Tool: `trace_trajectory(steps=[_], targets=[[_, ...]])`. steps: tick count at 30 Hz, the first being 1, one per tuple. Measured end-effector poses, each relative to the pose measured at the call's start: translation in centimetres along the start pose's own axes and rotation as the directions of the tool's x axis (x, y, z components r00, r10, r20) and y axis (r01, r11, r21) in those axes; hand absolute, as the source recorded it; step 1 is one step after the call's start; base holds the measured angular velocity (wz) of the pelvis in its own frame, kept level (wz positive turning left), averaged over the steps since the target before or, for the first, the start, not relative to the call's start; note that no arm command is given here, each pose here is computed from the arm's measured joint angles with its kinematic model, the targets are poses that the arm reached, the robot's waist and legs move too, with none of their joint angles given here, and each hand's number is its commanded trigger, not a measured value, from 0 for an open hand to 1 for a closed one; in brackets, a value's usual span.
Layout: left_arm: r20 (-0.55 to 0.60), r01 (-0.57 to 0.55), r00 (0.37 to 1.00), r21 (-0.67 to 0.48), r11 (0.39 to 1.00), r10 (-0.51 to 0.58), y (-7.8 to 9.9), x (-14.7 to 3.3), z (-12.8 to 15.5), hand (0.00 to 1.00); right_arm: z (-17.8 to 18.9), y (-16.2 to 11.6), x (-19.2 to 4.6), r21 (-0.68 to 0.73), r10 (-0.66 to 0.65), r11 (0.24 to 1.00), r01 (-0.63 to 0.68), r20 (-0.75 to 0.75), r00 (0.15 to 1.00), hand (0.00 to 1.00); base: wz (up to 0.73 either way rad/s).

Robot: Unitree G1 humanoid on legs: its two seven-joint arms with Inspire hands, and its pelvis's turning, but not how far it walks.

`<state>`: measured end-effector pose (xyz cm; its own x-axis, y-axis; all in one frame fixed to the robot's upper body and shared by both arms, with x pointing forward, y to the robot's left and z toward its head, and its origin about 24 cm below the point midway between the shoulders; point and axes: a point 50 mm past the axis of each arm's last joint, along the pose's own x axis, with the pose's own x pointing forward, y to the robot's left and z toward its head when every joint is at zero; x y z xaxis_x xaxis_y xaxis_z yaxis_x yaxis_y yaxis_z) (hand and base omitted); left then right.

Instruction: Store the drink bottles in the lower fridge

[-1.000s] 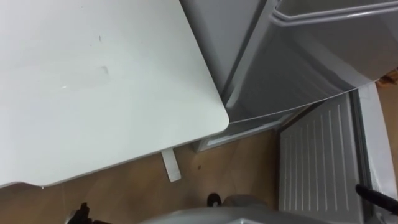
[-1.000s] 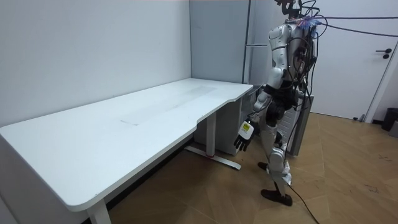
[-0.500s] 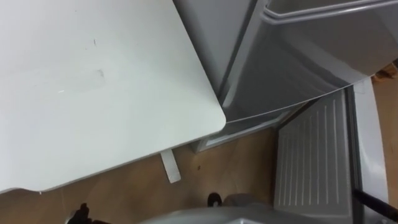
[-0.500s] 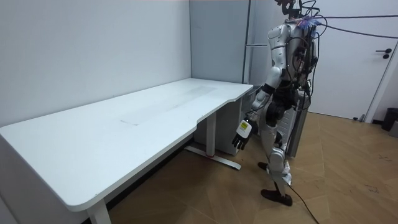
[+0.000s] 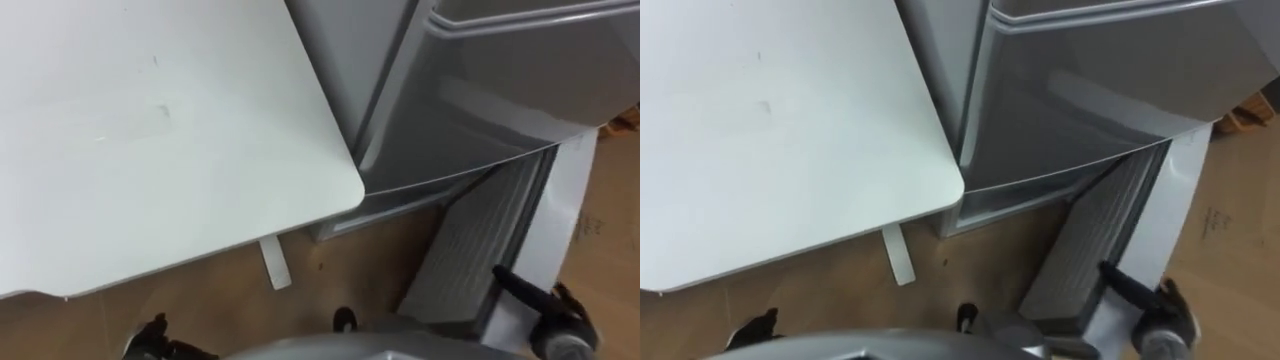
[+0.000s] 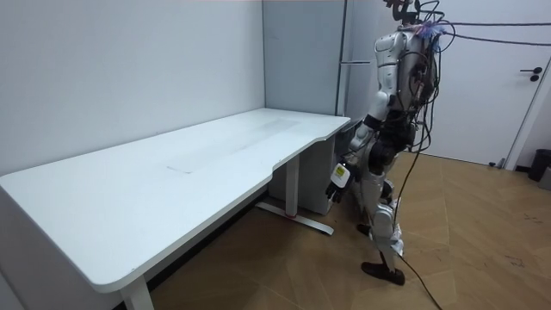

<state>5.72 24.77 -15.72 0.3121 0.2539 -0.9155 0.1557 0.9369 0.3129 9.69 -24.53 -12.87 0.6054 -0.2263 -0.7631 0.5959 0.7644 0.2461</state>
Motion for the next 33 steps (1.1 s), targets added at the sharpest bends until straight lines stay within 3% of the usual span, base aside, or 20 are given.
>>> trace_trajectory(steps=[3,6,10,26,29,33], targets=[[-0.005,0.015,1.0,0.022,1.0,-0.015,-0.4,0.0,-0.1,0.0,0.2,3.7,0.0,-0.029,0.23,0.973,-0.23,0.001,0.973,0.0,-0.02],[-0.014,0.017,1.0,0.028,0.999,-0.017,-0.5,0.1,-0.2,0.0,-0.7,8.4,-0.5,-0.081,0.475,0.874,-0.48,-0.076,0.877,0.0,-0.09],[-0.004,0.01,1.0,-0.012,1.0,-0.01,-0.3,0.3,0.5,0.0,-0.9,9.8,-0.7,-0.07,0.565,0.814,-0.576,-0.129,0.815,0.0,-0.04],[0.025,-0.014,1.0,-0.005,1.0,0.015,0.2,0.3,1.3,0.0,-1.2,10.9,0.0,-0.213,0.59,0.739,-0.639,-0.255,0.766,0.0,-0.03],[0.026,-0.009,1.0,-0.009,1.0,0.009,-0.1,0.3,1.2,0.0,-1.2,10.3,0.4,-0.3,0.562,0.716,-0.63,-0.289,0.775,0.0,0.2],[0.022,-0.006,1.0,-0.023,1.0,0.006,-0.2,0.2,1.0,0.0,-2.1,6.8,1.3,-0.411,0.403,0.737,-0.536,-0.369,0.837,0.0,0.21]])
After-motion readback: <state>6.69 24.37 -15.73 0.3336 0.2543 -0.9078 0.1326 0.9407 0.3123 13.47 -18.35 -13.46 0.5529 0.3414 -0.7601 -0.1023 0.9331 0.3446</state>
